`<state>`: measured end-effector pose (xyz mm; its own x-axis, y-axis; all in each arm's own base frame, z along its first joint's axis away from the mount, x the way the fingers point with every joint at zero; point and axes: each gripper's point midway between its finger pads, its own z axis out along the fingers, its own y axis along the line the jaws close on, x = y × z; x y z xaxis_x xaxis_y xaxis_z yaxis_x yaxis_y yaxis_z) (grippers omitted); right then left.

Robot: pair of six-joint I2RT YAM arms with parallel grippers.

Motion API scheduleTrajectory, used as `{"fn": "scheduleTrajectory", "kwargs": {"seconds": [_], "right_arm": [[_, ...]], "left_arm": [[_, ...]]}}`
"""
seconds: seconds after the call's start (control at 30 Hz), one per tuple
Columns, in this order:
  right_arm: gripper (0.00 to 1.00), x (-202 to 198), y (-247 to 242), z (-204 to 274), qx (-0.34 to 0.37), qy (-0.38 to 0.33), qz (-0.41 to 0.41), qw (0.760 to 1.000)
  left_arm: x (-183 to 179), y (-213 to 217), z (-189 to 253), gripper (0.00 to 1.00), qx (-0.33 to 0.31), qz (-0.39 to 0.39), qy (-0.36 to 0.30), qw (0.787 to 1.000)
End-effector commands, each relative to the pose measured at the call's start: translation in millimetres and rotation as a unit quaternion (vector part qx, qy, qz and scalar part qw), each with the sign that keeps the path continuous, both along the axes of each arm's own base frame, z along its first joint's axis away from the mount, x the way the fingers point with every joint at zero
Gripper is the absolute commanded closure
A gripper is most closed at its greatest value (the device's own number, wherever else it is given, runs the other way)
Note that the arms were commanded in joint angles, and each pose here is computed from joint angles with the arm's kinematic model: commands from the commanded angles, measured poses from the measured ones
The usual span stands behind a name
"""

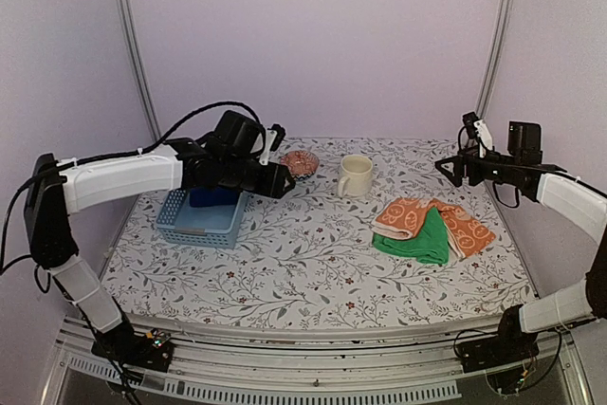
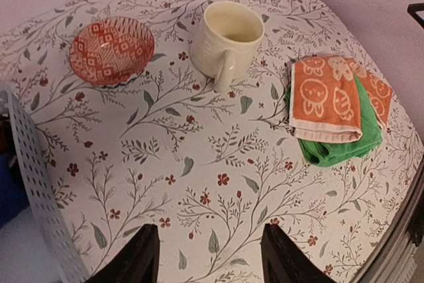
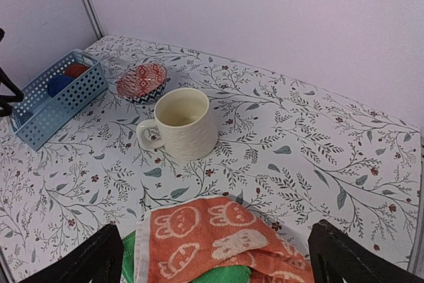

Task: Roll the towels
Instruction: Move the bin to the corner of the board.

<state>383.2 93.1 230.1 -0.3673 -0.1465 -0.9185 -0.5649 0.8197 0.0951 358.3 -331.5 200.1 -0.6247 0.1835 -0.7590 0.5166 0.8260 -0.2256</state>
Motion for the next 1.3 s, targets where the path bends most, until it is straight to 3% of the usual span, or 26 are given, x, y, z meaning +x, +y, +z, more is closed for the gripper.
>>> {"fn": "scheduleTrajectory", "kwargs": {"seconds": [0.0,0.17,0.3,0.47,0.77,1.27], "right_arm": [[0.0,0,5,-3,0.003,-0.009,0.024,1.0],[0.01,-1,7,-5,0.007,-0.003,0.033,0.999],[0.01,1,8,-8,0.006,0.002,0.038,0.999],[0.02,3,7,-16,0.0,0.012,0.038,0.999],[0.02,3,8,-22,0.001,0.019,0.043,0.999],[0.02,2,8,-21,-0.006,0.014,0.042,0.999]], "left_arm": [[-28,11,-40,0.48,0.048,0.025,0.099,0.994],[-73,39,-77,0.5,0.126,0.036,0.172,0.976],[-104,65,-99,0.43,0.127,0.07,0.215,0.966],[-126,85,-123,0.43,0.126,0.109,0.257,0.952],[-114,122,-138,0.4,0.147,0.24,0.231,0.931],[-66,128,-137,0.37,0.144,0.308,0.182,0.923]]}}
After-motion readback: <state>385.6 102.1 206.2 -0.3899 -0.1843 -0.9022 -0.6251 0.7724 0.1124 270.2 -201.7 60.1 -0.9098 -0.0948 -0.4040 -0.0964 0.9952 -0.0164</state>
